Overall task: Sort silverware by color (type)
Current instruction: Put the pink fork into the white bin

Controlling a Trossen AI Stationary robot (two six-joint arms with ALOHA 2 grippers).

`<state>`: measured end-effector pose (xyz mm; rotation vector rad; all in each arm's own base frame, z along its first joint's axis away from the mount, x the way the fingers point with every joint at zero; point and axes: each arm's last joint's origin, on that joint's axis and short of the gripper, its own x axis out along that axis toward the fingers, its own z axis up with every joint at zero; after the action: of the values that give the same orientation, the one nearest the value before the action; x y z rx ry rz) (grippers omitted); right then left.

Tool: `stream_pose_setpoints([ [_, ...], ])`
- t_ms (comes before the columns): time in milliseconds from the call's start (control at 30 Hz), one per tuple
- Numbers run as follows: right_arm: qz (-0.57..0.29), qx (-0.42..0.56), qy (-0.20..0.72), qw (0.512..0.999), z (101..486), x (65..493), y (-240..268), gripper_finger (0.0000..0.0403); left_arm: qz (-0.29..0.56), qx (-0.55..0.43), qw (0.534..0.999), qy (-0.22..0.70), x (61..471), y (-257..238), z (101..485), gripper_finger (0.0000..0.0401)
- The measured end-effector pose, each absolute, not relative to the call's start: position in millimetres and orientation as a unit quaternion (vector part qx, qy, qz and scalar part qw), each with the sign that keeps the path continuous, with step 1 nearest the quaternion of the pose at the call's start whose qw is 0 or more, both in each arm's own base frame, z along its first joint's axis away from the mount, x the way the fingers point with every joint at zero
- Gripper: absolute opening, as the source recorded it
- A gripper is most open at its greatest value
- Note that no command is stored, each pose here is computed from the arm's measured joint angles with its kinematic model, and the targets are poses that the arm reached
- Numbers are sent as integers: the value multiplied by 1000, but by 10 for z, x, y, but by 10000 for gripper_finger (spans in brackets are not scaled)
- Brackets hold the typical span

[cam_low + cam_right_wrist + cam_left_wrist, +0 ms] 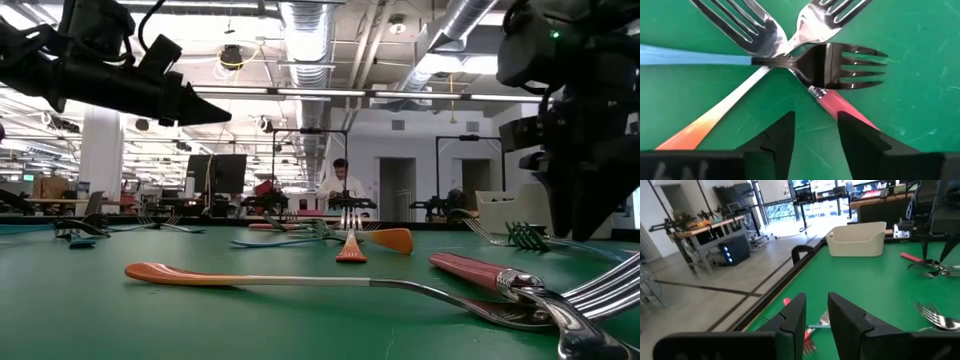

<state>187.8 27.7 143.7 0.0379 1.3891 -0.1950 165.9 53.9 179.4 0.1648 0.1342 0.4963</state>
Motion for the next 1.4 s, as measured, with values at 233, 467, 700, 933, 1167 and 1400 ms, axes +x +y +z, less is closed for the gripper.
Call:
stream_pose_setpoints([
  [233,-96,5,648,756,1521,1975,266,220,268,79,957,76,1668,528,1770,85],
  [467,-86,-54,648,755,1664,2040,221,219,288,110,948,85,1661,540,1775,85],
  [700,-95,-39,647,756,1665,2060,104,219,290,146,941,95,1659,543,1778,85],
  [933,-88,-50,676,730,1472,2110,97,218,290,147,941,98,1658,543,1773,85],
  [1167,-68,-66,705,703,1314,2163,168,214,291,149,940,100,1657,546,1771,84],
  [1400,-52,-37,691,720,1390,2162,144,140,304,154,934,104,1643,583,1771,84],
])
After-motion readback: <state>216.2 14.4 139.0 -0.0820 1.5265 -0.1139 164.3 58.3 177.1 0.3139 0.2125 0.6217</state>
